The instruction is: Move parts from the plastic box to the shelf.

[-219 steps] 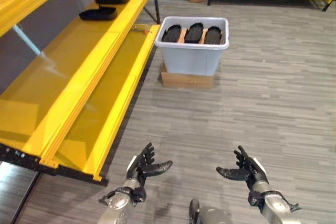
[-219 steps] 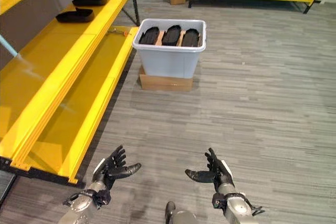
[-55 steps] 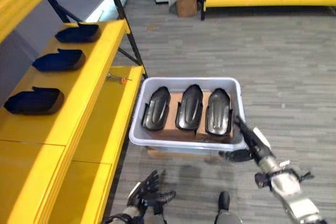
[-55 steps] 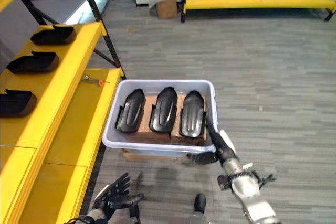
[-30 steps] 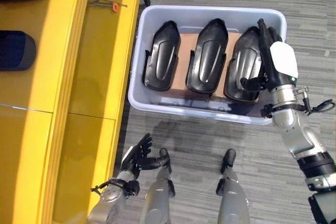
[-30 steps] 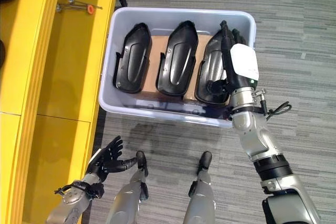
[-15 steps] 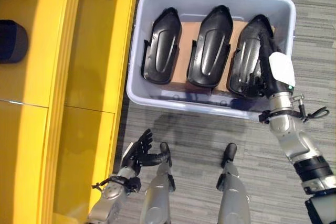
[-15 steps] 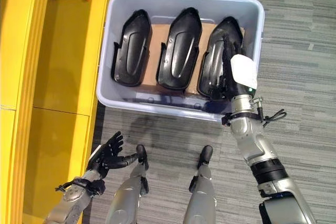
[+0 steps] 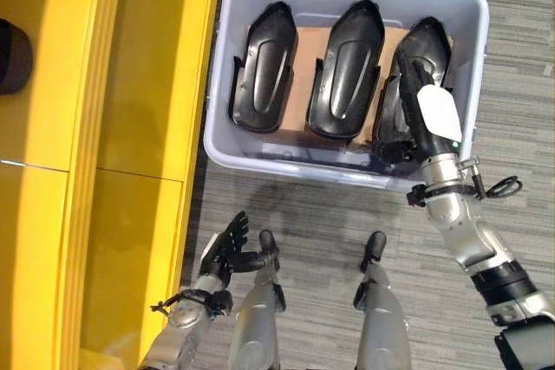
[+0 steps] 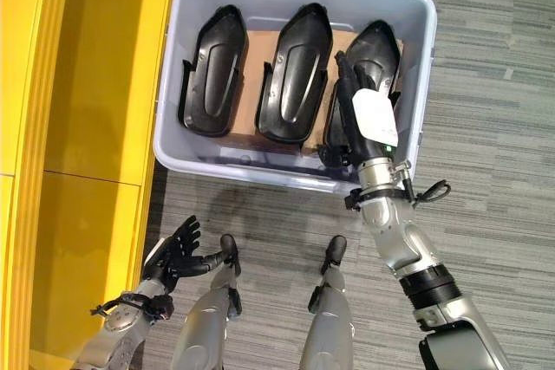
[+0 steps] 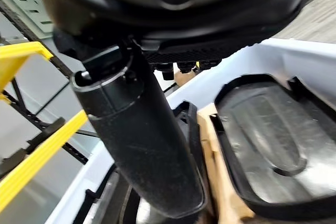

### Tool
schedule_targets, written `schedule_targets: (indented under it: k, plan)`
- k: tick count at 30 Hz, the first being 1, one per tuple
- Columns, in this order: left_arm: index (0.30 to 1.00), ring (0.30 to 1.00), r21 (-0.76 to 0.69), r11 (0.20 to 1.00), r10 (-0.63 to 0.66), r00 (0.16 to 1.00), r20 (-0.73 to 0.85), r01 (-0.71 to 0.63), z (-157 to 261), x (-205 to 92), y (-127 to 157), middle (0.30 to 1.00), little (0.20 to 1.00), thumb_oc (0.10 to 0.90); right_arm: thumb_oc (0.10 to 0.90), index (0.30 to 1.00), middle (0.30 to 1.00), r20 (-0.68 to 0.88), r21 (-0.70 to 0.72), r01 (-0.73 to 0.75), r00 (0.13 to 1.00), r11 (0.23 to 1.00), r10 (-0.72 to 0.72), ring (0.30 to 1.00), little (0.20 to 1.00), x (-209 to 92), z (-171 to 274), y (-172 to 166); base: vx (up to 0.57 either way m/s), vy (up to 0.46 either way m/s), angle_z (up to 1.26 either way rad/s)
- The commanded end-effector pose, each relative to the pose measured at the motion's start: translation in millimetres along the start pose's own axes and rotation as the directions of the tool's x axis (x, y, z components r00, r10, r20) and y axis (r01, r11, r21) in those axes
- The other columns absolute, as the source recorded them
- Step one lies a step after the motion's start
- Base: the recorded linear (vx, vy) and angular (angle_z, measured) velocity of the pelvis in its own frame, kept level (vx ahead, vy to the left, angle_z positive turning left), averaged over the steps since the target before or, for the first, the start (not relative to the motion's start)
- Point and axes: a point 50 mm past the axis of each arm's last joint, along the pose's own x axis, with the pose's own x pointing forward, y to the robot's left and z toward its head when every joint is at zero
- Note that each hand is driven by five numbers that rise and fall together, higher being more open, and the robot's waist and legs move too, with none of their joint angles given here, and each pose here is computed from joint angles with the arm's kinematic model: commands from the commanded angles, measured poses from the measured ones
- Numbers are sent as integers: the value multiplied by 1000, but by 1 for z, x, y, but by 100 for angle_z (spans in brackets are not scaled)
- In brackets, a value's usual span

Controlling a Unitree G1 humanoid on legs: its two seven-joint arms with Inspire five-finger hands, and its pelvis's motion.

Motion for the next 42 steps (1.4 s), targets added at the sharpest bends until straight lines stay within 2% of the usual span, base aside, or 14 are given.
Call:
schedule_targets:
  k: [1,7,8,12,20,24,42]
  plan:
    - [1000,1000,19,1000,14,992,124,-16,22,-11,10,1000,1000,900,900,1000,1000,234,30,133,963,991,-137,1000,1000,12,43,-30,0,0,0]
    - [1000,1000,21,1000,17,991,130,-19,23,-11,11,1000,1000,900,900,1000,1000,202,-14,113,973,993,-108,1000,1000,14,35,-23,0,0,0]
    - [1000,1000,21,1000,17,991,133,-20,24,-11,11,1000,1000,900,900,1000,1000,169,-77,101,982,992,-87,1000,1000,14,26,-18,0,0,0]
    - [1000,1000,32,999,11,990,141,-15,25,-11,10,1000,1000,900,900,1000,1000,152,-161,91,986,983,-66,1000,1000,15,19,-15,0,0,0]
    - [1000,1000,42,999,9,988,154,-16,28,-10,11,1000,1000,900,900,1000,1000,132,-239,75,990,968,-44,1000,1000,16,11,-9,0,0,0]
    - [1000,1000,50,999,6,986,169,-15,32,-9,11,1000,1000,900,900,1000,1000,158,-347,86,987,934,-32,1000,1000,21,11,-13,0,0,0]
    - [1000,1000,36,999,5,978,207,-13,39,-1,4,1000,1000,900,900,1000,1000,81,-444,162,987,882,-140,1000,1000,37,-9,-23,-1,-2,-1]
